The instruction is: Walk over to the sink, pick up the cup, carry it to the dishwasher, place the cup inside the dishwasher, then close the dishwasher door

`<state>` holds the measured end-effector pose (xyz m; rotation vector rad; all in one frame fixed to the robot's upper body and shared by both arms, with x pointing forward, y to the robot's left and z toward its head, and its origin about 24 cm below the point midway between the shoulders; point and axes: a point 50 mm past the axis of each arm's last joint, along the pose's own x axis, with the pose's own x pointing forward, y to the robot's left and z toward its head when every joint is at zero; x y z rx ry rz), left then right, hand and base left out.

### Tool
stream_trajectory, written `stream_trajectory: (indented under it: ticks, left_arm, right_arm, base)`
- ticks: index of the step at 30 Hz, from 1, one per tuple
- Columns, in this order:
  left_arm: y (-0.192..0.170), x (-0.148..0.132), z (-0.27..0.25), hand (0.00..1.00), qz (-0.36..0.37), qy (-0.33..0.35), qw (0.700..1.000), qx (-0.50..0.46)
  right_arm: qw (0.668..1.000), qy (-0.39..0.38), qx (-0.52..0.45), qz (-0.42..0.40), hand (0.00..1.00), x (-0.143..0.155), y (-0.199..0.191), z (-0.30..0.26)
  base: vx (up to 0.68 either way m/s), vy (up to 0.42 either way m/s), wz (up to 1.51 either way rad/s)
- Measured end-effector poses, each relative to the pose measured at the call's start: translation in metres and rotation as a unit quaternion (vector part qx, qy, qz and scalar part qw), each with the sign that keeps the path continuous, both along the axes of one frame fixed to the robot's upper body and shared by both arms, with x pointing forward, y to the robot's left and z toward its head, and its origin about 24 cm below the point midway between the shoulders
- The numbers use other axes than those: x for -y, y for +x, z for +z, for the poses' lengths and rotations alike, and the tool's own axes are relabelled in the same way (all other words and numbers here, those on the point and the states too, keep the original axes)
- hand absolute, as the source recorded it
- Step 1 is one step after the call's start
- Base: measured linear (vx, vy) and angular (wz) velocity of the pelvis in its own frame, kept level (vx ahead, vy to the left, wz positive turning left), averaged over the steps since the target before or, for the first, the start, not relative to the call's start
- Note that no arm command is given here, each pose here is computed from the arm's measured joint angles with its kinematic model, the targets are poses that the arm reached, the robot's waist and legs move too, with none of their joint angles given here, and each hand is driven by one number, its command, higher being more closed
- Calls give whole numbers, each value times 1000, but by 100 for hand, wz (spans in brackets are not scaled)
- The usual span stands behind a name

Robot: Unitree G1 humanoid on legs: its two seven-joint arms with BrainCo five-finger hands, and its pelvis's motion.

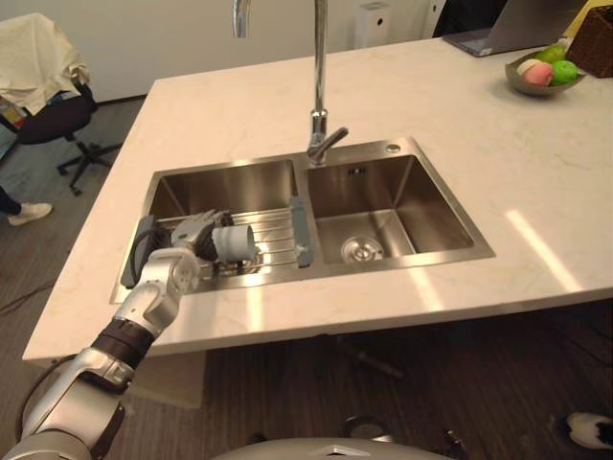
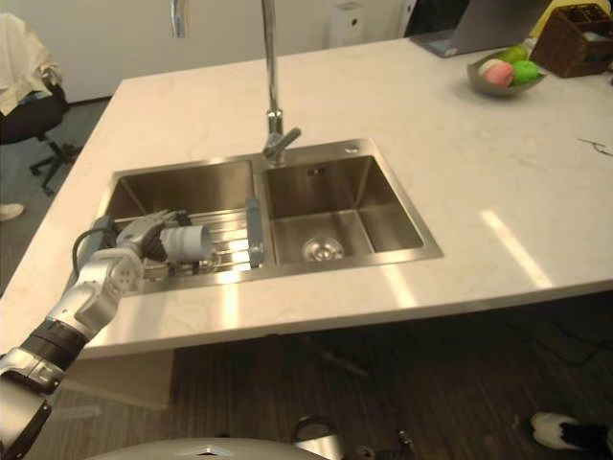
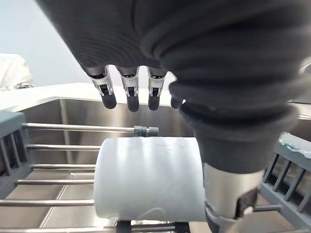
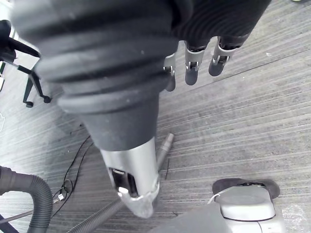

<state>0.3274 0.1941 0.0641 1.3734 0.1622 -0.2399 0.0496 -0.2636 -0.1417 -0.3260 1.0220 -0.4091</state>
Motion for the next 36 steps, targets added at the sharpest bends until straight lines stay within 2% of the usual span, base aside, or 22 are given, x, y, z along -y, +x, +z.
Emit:
stream_trajectory:
  ticks: [14, 22, 36]
  left_arm:
    - [1, -9, -9, 0, 24, 12, 1000, -13]
    - [5, -2, -13, 0, 45, -15, 999, -7]
    - [10, -21, -20, 0, 98, -15, 994, -56]
  right_arm:
    - [1000, -5, 16, -12, 0, 7, 4, 4]
    - [1000, -6, 20, -16, 0, 9, 5, 6]
    - [999, -1, 25, -23, 0, 13, 5, 7]
  base:
    - [44, -7, -1]
    - [-30, 1, -3]
    - [4, -6, -5]
